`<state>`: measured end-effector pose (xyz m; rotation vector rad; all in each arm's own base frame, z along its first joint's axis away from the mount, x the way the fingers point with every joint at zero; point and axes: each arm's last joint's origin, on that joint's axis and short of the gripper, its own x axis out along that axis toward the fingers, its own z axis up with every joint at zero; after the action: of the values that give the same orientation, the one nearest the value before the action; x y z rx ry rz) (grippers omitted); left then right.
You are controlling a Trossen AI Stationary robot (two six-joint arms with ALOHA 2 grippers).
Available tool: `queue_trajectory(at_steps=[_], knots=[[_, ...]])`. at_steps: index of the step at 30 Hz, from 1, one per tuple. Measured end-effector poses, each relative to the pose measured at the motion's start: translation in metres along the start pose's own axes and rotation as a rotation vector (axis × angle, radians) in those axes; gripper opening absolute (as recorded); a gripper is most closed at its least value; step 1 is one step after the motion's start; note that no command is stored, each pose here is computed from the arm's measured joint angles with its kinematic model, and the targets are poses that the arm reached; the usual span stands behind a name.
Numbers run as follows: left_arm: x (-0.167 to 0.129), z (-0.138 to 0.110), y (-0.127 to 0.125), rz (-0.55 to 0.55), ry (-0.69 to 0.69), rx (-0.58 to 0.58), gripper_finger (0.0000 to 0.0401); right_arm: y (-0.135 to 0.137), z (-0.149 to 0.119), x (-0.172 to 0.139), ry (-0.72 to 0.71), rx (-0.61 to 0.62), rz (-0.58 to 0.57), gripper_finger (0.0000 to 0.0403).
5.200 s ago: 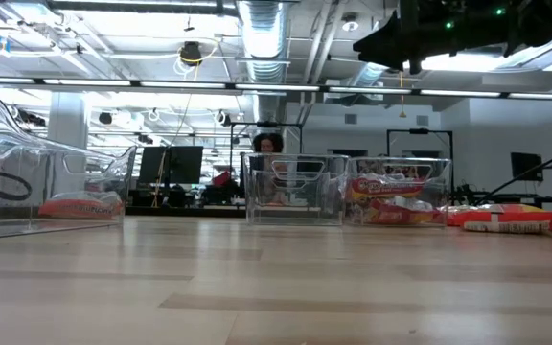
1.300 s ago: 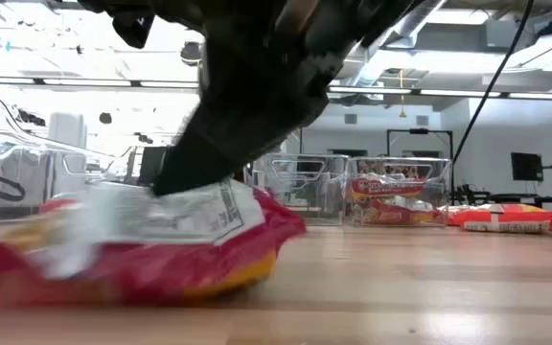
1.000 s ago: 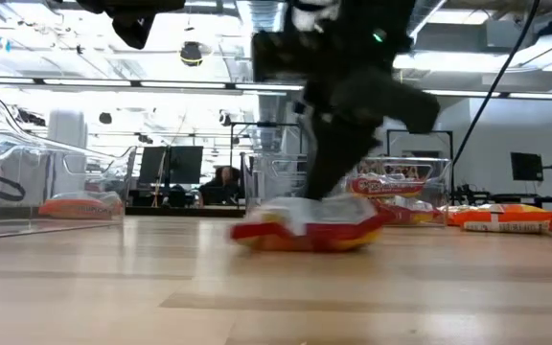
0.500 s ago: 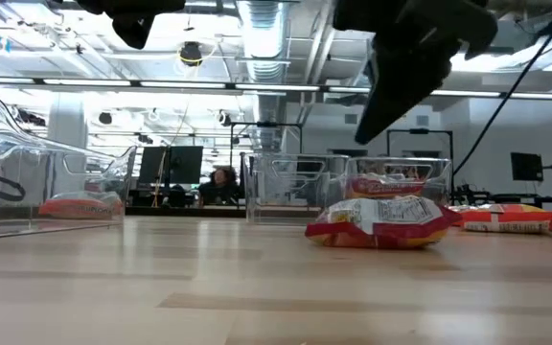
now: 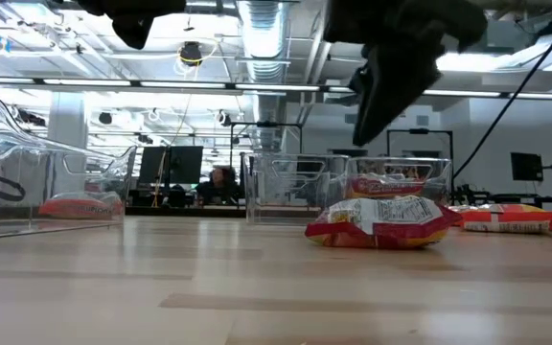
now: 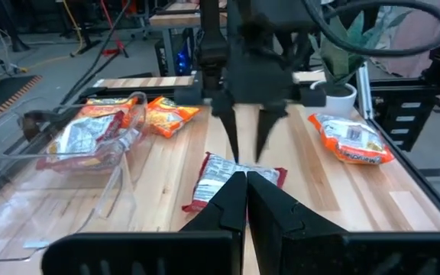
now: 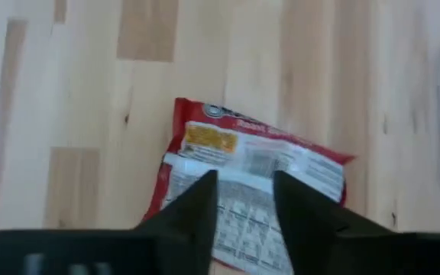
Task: Sort Maruchan noodles
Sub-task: Put the red noodle pack into the top right transparent bin
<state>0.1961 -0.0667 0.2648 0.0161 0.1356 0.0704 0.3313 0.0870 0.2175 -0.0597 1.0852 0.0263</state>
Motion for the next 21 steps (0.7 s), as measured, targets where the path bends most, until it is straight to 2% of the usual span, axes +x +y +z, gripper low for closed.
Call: queue_trajectory(at_steps=[5,8,14,21], knots=[[0.0,-0.001,0.0,0.005,0.006,0.011,0.0,0.003,0.002,0.022,0.108,-0.236,-0.004,0.0234],[0.0,-0.001,0.0,0.005,0.006,0.011,0.0,0.005,0.004,0.035,0.182,-0.389,0.003,0.0257],[0.0,-0.001,0.0,0.005,0.011,0.014,0.0,0.008,0.011,0.054,0.318,-0.58,0.02,0.0255],[0.0,-0.002,0.0,0.005,0.022,0.013,0.0,0.009,0.013,0.072,0.387,-0.655,-0.006,0.0244]])
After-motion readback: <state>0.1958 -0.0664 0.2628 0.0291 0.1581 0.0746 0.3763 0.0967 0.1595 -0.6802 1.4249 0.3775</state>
